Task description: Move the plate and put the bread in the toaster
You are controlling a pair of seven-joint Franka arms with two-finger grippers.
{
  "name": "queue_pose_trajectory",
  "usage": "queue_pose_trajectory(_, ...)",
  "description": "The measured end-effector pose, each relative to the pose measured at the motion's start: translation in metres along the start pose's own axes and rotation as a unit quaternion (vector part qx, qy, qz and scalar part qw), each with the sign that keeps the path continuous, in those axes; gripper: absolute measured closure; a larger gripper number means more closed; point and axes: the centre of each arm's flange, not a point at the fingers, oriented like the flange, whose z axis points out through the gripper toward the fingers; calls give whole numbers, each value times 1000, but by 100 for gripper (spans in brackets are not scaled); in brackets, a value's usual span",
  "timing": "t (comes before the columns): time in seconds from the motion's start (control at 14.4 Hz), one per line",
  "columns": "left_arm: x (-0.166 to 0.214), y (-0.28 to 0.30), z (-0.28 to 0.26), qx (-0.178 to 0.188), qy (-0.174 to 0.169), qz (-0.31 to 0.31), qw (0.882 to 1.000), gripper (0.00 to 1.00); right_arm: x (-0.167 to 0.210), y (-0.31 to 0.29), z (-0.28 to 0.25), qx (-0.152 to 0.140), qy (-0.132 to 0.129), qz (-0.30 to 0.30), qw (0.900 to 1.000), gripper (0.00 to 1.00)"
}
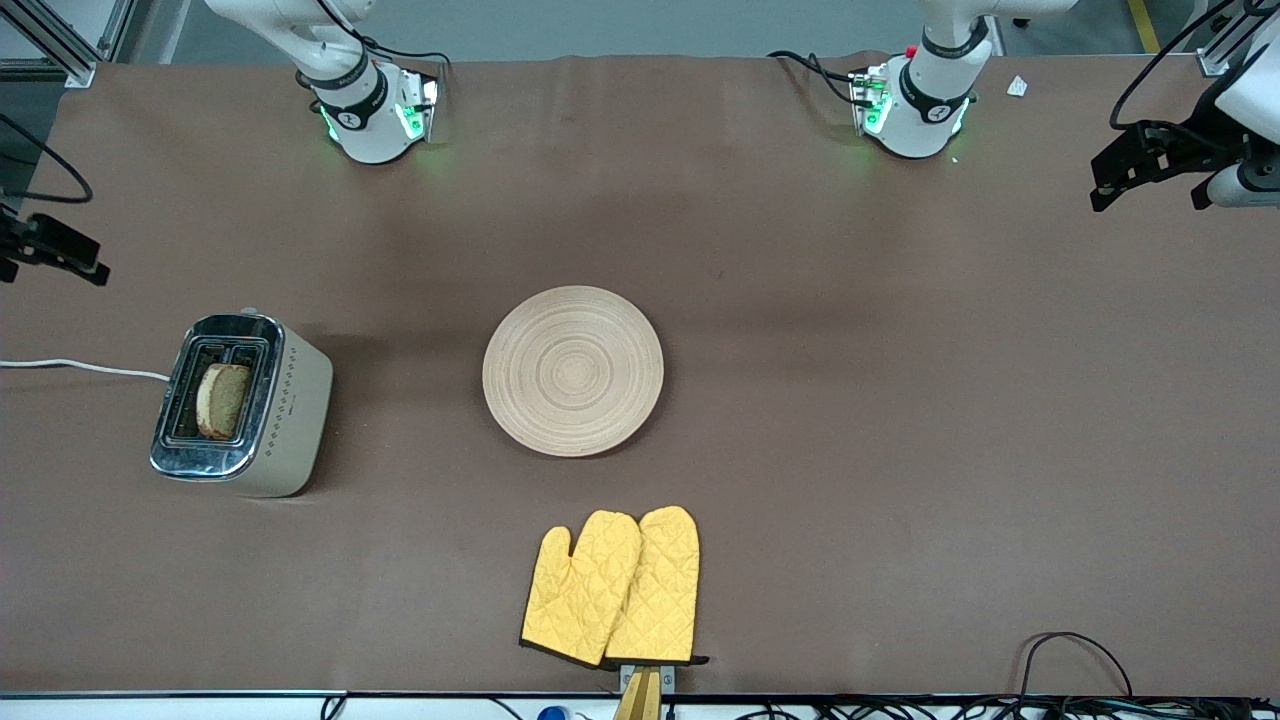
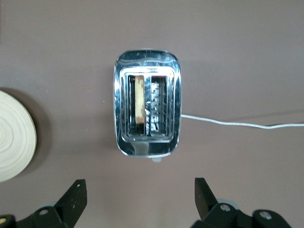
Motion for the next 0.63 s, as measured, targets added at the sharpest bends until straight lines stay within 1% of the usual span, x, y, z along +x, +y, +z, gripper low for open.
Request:
queue_pose_trajectory(0.28,0,3,-5,0,5,2,1000,0,-16,-8,-33,2,3,-3,1000,0)
queue_pose_trajectory(0.49,3,11,-1,0,1,10,1000,0,-15,-32,-33,3,-1,6,1000,0)
queue_pose_trajectory(0.63,11,25,5,2,-3,21,1000,0,-13,-37,-25,5,-10,10,1000,0)
